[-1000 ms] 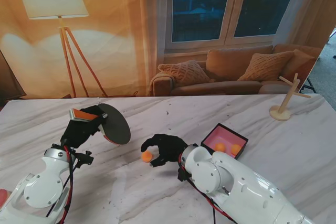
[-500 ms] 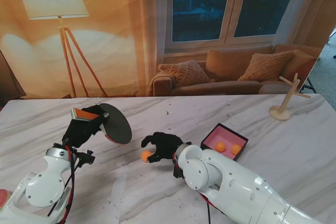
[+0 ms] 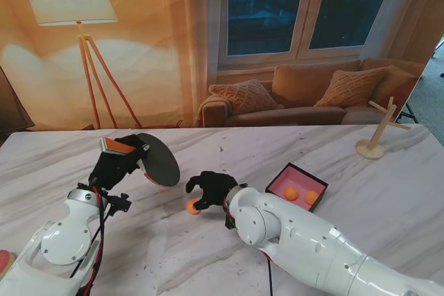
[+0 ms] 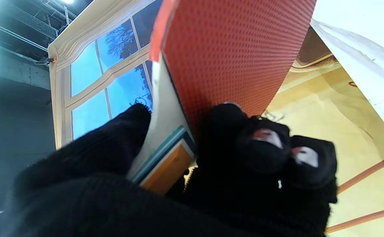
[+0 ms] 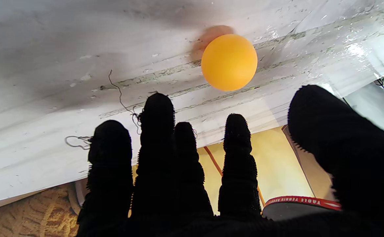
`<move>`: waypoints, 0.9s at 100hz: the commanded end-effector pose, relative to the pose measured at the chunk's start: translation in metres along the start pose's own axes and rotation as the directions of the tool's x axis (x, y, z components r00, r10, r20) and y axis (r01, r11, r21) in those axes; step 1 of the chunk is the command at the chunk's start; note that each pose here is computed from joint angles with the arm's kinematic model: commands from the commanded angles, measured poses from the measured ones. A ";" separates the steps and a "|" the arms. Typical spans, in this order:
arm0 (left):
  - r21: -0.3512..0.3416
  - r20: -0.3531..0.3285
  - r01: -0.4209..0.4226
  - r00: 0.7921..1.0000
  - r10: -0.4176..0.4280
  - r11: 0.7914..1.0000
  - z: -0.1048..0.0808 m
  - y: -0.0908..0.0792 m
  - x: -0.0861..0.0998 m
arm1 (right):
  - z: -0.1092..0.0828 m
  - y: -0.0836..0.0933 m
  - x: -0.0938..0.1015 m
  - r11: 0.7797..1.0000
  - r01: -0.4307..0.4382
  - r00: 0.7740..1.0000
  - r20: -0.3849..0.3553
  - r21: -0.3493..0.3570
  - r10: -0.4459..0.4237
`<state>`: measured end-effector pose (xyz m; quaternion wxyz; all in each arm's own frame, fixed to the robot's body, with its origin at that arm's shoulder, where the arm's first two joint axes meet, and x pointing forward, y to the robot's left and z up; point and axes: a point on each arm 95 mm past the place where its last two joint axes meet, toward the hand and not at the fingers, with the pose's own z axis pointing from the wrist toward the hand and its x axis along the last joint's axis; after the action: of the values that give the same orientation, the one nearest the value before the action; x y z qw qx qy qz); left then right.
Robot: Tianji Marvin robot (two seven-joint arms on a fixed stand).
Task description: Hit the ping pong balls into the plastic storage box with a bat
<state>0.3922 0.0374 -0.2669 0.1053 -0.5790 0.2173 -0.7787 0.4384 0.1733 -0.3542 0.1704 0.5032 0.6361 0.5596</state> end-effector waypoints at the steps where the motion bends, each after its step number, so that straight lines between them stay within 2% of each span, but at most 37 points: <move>1: -0.012 0.001 0.008 1.000 -0.008 1.000 0.000 0.002 0.000 | 0.004 -0.001 0.006 1.000 0.003 1.000 0.002 0.007 -0.003; 34: -0.004 -0.001 0.004 1.000 -0.004 1.000 -0.002 0.000 0.001 | 0.016 -0.010 0.012 0.998 0.049 0.999 0.009 0.026 -0.050; 90: -0.011 -0.006 0.006 1.000 -0.006 1.000 -0.002 0.000 -0.001 | 0.026 -0.029 0.003 0.995 0.089 0.996 0.014 0.047 -0.089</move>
<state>0.3911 0.0402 -0.2672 0.1057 -0.5779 0.2169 -0.7796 0.4446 0.1927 -0.3824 0.1914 0.4799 0.6642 0.5402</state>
